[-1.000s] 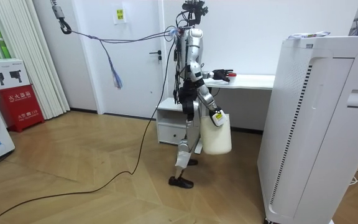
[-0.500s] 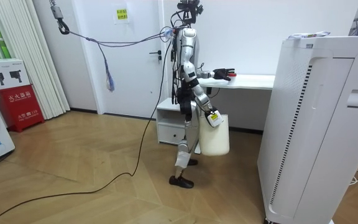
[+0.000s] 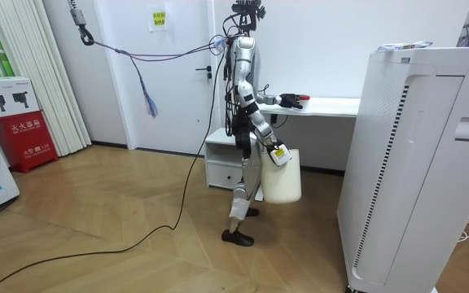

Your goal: Pick garbage

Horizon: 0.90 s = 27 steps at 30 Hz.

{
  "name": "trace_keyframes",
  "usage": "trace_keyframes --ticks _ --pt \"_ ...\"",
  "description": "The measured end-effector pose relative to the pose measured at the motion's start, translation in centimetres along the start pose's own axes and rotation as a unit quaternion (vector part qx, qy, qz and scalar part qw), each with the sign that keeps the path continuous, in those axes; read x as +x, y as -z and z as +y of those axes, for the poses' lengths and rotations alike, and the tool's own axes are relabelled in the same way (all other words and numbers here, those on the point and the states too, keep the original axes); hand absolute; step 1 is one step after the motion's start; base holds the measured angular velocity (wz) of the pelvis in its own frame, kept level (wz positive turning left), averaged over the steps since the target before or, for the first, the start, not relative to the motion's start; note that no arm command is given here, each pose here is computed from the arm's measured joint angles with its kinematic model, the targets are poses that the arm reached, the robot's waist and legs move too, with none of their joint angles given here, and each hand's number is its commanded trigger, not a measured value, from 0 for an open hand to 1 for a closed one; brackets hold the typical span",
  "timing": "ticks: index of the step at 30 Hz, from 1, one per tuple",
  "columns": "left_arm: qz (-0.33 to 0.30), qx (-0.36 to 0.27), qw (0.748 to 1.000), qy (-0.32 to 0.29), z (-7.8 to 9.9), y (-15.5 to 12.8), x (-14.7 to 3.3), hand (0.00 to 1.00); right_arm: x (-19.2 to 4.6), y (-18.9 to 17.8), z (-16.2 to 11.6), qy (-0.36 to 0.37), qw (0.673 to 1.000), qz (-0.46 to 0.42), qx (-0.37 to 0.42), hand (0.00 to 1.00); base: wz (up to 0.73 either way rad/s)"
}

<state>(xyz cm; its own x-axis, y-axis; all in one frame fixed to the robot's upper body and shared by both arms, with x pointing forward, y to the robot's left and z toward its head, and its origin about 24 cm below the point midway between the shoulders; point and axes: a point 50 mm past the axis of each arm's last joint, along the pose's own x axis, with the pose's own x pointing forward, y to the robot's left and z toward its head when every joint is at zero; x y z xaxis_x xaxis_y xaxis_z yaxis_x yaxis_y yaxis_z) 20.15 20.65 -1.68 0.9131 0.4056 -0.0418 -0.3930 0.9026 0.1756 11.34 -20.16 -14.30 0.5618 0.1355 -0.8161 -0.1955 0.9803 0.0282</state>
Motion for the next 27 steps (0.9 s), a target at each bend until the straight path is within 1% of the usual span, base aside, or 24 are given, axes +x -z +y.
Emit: trace_keyframes --ticks 10,11,12,13,14,16,21,23,27 --pt "-0.001 -0.001 1.000 0.002 -0.2 -0.1 0.4 0.00 -0.3 0.5 0.2 -0.002 1.000 0.003 0.004 1.00 0.00" --pt "-0.001 -0.002 1.000 0.002 -0.3 -0.1 0.4 0.17 -0.3 0.5 0.2 -0.002 1.000 0.003 0.004 1.00 -0.05" --pt "-0.001 -0.003 1.000 0.003 -0.5 -0.1 0.6 0.55 -0.3 0.6 0.2 -0.002 1.000 0.004 0.004 1.00 -0.03" --pt "-0.003 -0.005 1.000 0.002 -0.6 -0.3 0.8 0.82 -0.3 0.6 0.3 -0.002 1.000 0.003 0.005 1.00 0.00" --pt "-0.005 -0.006 1.000 0.003 -0.6 -0.4 0.9 1.00 -0.3 0.6 0.3 -0.002 1.000 0.002 0.005 1.00 0.00" --pt "-0.006 -0.008 1.000 0.006 -1.0 -0.4 1.1 1.00 -0.5 0.5 0.5 -0.005 1.000 -0.008 0.006 1.00 0.00" --pt "-0.005 -0.010 1.000 0.006 -1.3 -0.5 1.5 1.00 -0.7 0.4 0.8 -0.010 1.000 -0.015 0.005 1.00 0.00" --pt "-0.003 -0.015 1.000 0.003 -1.4 -0.5 1.9 1.00 -0.7 0.4 0.8 -0.009 1.000 -0.014 0.006 1.00 0.00" --pt "-0.006 -0.019 1.000 -0.001 -2.0 -1.0 3.2 1.00 -0.4 0.1 0.7 -0.008 1.000 -0.012 0.006 1.00 -0.01"
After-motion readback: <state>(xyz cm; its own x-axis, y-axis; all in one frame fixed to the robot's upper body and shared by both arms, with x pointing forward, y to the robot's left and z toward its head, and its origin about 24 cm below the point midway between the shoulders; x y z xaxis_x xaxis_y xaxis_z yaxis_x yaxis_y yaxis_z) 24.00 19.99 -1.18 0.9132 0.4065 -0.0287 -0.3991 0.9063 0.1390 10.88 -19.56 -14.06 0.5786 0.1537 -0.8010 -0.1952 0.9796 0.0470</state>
